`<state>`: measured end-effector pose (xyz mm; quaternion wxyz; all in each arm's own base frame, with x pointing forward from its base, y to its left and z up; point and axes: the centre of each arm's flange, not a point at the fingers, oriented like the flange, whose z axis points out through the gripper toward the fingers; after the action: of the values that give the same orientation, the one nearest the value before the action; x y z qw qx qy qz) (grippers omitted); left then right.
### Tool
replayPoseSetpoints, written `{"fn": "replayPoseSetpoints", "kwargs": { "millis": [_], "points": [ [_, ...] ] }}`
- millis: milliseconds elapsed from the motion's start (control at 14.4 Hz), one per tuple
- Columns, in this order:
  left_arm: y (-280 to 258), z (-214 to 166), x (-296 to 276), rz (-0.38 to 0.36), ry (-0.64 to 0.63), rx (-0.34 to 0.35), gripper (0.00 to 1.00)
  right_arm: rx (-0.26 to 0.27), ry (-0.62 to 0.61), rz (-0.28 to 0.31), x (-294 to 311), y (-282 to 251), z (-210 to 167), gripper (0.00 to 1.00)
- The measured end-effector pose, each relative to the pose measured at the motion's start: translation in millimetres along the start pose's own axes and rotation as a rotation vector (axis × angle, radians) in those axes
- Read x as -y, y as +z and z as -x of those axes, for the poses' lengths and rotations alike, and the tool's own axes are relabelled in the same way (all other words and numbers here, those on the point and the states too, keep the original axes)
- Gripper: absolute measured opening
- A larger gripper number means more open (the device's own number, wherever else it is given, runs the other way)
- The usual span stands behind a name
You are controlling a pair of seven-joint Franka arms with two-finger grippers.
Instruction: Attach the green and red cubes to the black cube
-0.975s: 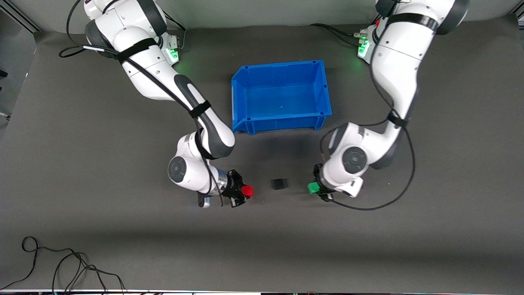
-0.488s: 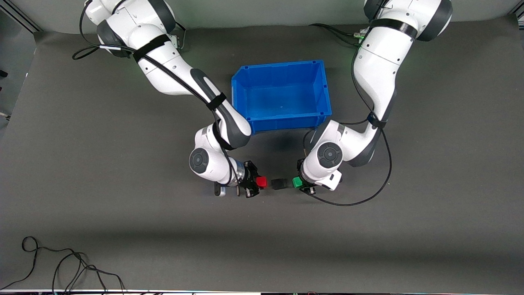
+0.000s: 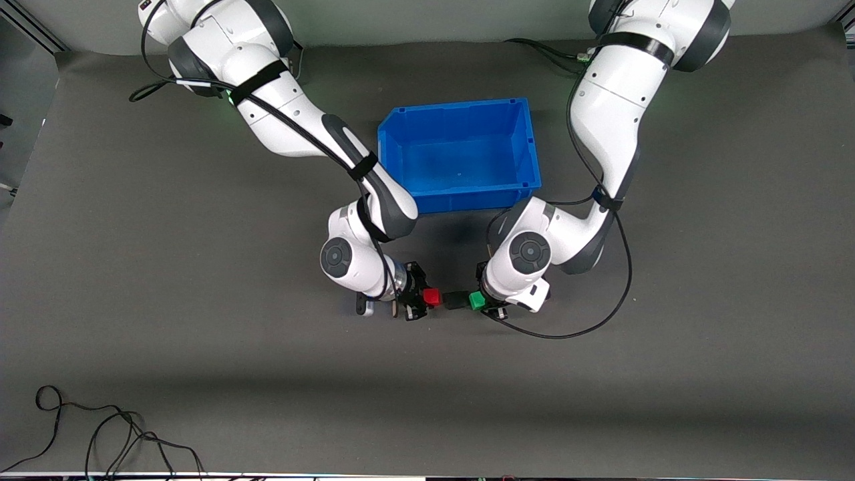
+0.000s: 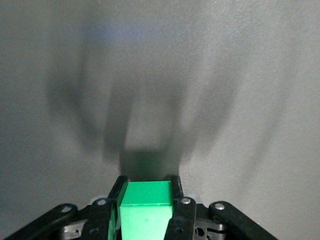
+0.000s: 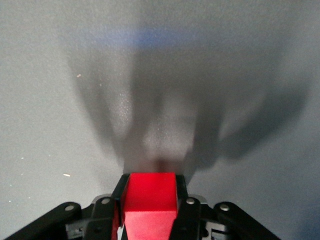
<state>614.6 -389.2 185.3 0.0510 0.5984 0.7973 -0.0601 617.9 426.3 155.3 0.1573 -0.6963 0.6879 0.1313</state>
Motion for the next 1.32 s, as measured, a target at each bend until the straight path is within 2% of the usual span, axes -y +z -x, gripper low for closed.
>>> {"fn": "replayPoseSetpoints", "kwargs": {
  "millis": [488,975,1114,1254,1323],
  "points": [
    [2.9,5.4,6.2,-0.003,-0.004,-0.001,0.40,0.013,0.016,-0.022,-1.5,8.3,17.3,0.40],
    [3.0,5.0,5.1,-0.002,-0.005,-0.002,0.40,0.009,0.019,-0.025,-2.1,8.7,19.4,0.40],
    [0.7,6.6,4.0,0.003,-0.003,0.002,0.43,0.011,0.017,-0.027,-1.9,9.3,20.9,0.40],
    [-2.0,8.5,2.8,0.010,0.000,0.006,0.59,0.011,0.015,-0.028,-2.3,9.8,22.1,0.40],
    [-3.6,9.7,2.1,0.013,0.002,0.009,0.71,0.011,0.015,-0.028,-2.3,10.0,22.3,0.43]
  ]
}}
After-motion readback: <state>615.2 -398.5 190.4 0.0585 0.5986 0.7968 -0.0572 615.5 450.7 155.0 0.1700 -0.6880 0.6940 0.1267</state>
